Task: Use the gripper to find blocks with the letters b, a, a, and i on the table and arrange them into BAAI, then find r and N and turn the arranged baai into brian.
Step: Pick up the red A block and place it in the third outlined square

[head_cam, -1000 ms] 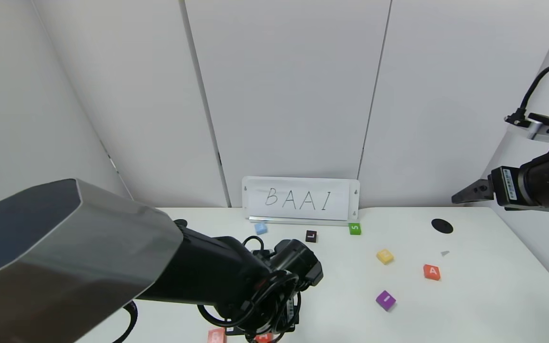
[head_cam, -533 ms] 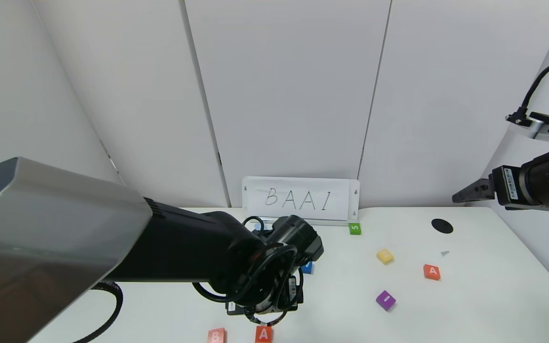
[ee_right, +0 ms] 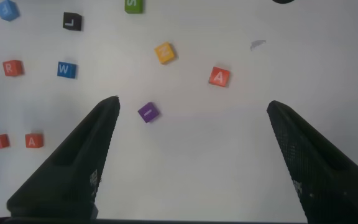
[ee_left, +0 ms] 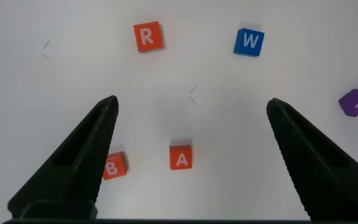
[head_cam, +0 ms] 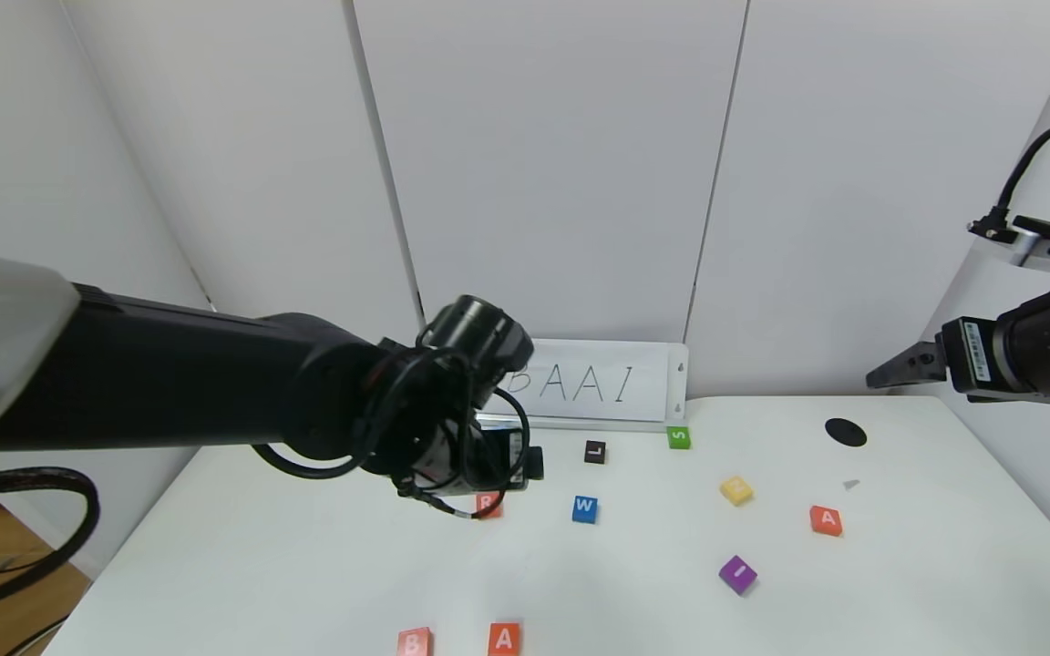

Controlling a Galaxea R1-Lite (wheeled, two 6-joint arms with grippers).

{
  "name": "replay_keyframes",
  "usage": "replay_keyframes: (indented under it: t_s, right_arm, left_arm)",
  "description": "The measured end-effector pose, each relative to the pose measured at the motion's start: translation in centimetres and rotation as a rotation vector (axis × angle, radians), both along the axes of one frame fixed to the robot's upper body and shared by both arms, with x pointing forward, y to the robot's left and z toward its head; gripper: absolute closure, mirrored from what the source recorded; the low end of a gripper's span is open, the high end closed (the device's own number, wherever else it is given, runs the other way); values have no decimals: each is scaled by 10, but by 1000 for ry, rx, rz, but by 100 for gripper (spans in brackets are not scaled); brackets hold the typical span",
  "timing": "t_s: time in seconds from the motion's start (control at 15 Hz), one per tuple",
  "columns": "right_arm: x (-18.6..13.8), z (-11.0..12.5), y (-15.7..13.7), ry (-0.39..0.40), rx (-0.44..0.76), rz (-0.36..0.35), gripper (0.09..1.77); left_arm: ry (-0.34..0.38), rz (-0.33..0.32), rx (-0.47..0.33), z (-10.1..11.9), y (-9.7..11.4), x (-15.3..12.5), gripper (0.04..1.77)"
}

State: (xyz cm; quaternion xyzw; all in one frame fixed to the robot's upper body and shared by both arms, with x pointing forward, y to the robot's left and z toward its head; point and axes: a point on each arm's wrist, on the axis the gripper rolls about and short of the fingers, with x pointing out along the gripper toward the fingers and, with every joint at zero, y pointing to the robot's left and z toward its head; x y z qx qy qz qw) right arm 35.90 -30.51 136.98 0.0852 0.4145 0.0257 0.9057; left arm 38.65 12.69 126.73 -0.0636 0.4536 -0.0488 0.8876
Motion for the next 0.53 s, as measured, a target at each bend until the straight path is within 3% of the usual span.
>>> replay_keyframes:
  t_s: [0.27,0.53]
  right_arm:
    - [1,-3,0,10,-3,0,15]
    - [3,-5,1,17,-4,-1,15]
  left_arm:
    - [-75,-80,-84,33,43,8,11]
    - [-252,-180,-171,55,70,5,10]
